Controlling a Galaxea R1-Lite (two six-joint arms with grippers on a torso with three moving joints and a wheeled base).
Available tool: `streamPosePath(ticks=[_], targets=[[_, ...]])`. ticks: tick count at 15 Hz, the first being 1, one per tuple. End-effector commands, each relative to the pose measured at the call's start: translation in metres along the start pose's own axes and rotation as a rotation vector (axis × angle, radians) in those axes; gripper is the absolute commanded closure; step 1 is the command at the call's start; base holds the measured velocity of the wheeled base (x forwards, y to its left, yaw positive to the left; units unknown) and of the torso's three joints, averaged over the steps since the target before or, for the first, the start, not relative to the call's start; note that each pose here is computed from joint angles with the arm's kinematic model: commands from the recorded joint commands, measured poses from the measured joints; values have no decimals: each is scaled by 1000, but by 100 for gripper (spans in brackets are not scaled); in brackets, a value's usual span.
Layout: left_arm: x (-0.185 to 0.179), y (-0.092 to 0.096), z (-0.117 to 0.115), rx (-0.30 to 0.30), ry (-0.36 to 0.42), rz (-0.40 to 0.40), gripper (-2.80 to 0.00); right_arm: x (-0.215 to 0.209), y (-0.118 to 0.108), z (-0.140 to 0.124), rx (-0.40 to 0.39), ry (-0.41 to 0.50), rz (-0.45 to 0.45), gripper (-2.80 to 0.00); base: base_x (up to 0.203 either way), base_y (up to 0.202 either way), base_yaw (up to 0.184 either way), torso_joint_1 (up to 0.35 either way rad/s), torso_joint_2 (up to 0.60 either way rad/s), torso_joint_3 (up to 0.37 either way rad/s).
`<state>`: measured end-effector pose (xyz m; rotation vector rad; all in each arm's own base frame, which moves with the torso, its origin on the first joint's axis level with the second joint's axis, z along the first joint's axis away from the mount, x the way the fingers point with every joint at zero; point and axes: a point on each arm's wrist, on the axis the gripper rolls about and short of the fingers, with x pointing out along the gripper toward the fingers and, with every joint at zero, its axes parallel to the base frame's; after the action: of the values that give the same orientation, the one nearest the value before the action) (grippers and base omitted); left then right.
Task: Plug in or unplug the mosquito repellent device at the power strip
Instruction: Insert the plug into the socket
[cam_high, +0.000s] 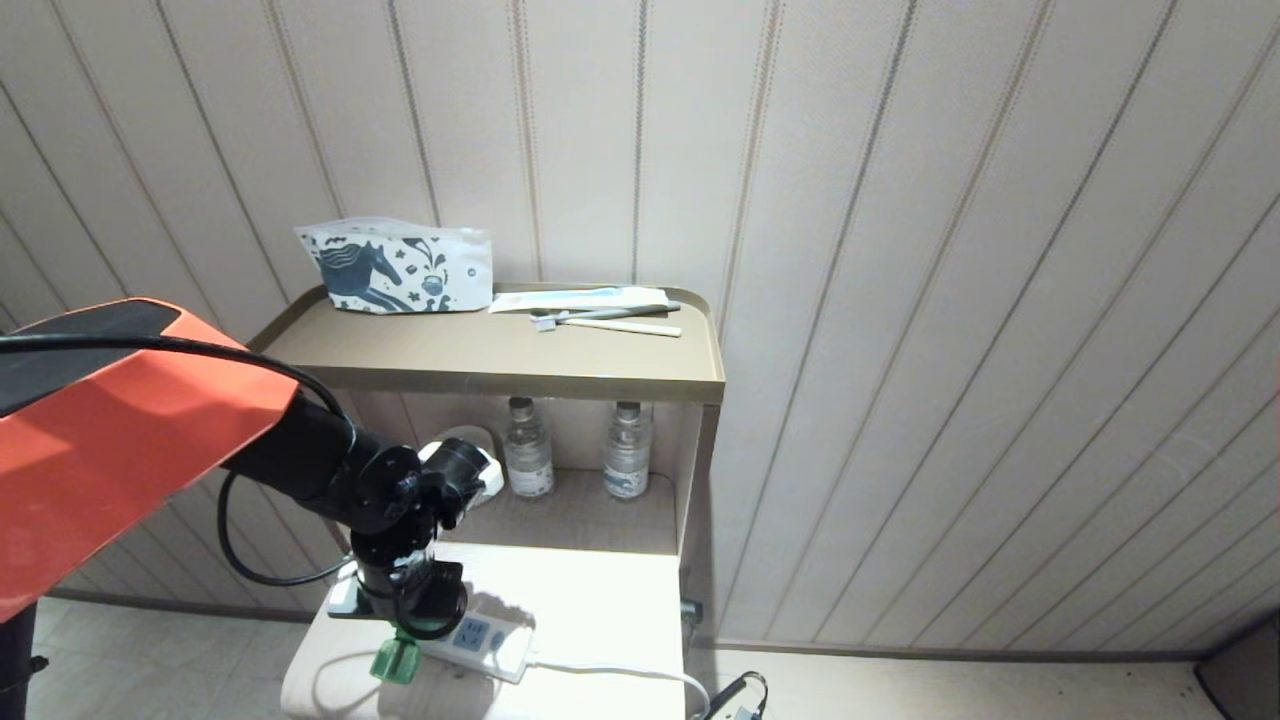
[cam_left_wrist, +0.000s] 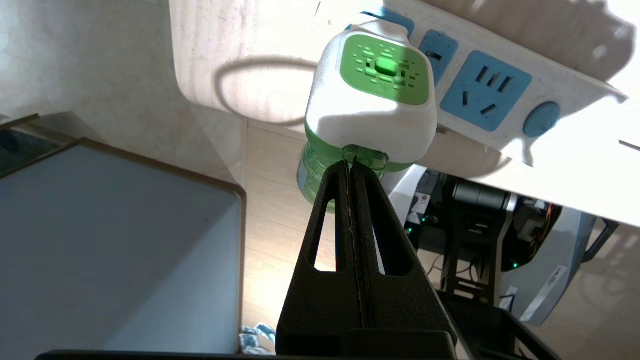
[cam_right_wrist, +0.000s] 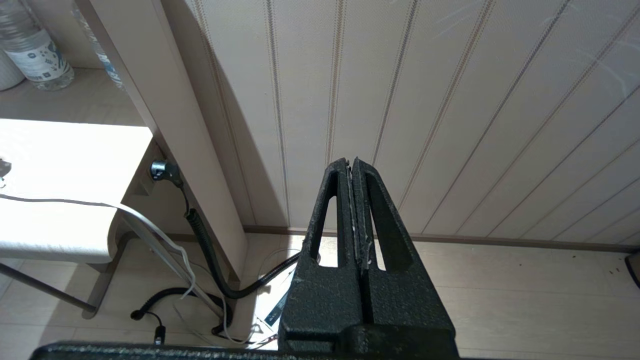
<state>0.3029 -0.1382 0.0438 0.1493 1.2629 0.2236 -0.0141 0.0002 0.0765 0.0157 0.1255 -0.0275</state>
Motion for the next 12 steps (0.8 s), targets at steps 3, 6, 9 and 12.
streamPosePath(ticks=[3, 6, 9, 12], targets=[[9, 2, 8, -21, 7, 13, 0, 0, 0, 0, 0, 2, 0, 0, 0, 0, 0, 0, 0, 0], [13, 1, 7, -21, 16, 18, 0, 0, 0, 0, 0, 2, -1, 0, 0, 0, 0, 0, 0, 0], [14, 0, 10, -24, 11, 17, 0, 0, 0, 0, -1, 2, 0, 0, 0, 0, 0, 0, 0, 0], [18, 3, 16, -39, 11, 21, 0, 0, 0, 0, -1, 2, 0, 0, 0, 0, 0, 0, 0, 0]])
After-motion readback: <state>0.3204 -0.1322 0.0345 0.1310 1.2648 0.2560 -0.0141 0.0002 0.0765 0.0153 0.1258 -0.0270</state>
